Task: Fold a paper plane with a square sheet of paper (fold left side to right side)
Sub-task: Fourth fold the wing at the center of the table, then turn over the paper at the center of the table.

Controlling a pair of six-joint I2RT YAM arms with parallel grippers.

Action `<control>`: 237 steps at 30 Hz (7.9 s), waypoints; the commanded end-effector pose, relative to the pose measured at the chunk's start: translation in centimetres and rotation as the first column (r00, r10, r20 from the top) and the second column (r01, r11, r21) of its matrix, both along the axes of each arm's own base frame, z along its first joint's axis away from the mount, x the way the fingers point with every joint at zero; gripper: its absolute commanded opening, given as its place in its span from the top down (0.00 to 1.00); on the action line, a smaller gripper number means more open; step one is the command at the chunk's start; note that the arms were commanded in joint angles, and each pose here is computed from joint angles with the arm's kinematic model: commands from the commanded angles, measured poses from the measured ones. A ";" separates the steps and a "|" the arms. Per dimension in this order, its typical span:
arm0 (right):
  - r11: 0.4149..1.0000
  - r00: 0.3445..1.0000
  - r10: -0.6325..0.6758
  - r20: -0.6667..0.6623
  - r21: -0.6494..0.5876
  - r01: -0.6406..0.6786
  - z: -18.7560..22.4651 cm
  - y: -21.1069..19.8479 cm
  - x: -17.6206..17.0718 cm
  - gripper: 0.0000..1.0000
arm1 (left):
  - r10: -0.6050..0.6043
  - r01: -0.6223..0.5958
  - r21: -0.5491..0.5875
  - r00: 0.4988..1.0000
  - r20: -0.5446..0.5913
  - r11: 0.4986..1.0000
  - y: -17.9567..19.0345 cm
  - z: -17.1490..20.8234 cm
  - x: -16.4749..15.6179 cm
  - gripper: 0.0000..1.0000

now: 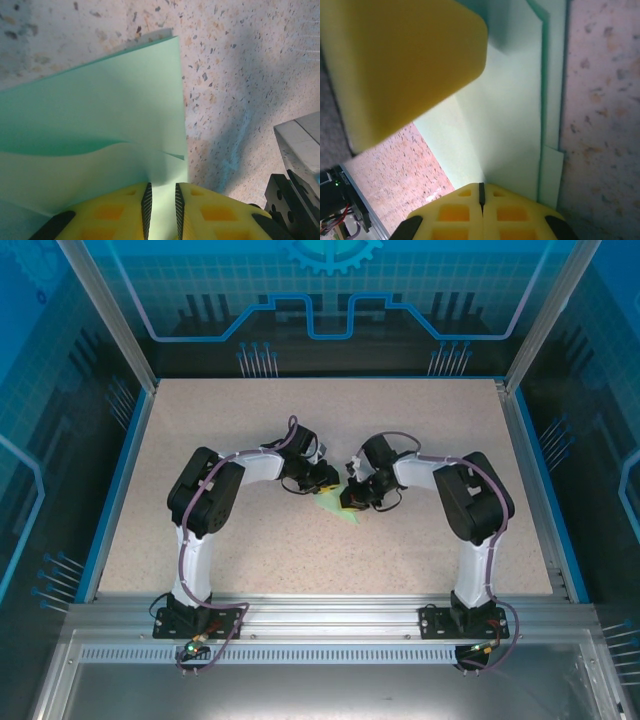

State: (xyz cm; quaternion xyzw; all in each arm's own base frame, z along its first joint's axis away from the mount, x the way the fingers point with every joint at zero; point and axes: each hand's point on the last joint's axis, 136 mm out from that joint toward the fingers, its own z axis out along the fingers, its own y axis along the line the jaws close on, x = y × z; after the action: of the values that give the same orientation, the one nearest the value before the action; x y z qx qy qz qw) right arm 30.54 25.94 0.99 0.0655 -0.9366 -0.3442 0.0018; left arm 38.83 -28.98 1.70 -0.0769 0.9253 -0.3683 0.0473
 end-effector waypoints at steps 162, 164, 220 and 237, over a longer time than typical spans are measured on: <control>0.863 0.851 -0.344 0.397 0.491 0.120 18.2 -10.5 -2.1 0.00 | -0.113 0.220 -0.184 0.879 0.462 0.958 -3.7 20.3 0.9 0.86; 0.842 0.833 -0.332 0.443 0.537 0.050 20.8 -10.2 -1.6 0.00 | -0.113 0.255 -0.187 0.827 0.551 0.949 -3.8 23.8 1.0 0.86; 0.886 0.733 -0.148 0.664 0.419 -0.200 24.9 -4.8 -1.9 0.82 | -0.078 0.414 -0.209 0.577 0.813 0.886 -3.5 32.7 -4.4 0.44; 0.450 0.798 0.364 0.481 -0.841 0.302 17.2 -12.5 -0.5 0.86 | 0.196 -0.325 -0.068 0.380 0.904 0.943 12.0 34.7 -5.8 0.14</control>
State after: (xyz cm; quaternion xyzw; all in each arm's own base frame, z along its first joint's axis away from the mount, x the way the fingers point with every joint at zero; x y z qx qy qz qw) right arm 30.87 19.56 19.99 0.1778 -0.9357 -0.0145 -0.3044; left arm 32.27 -20.42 37.68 0.0548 0.7402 -0.3563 0.5676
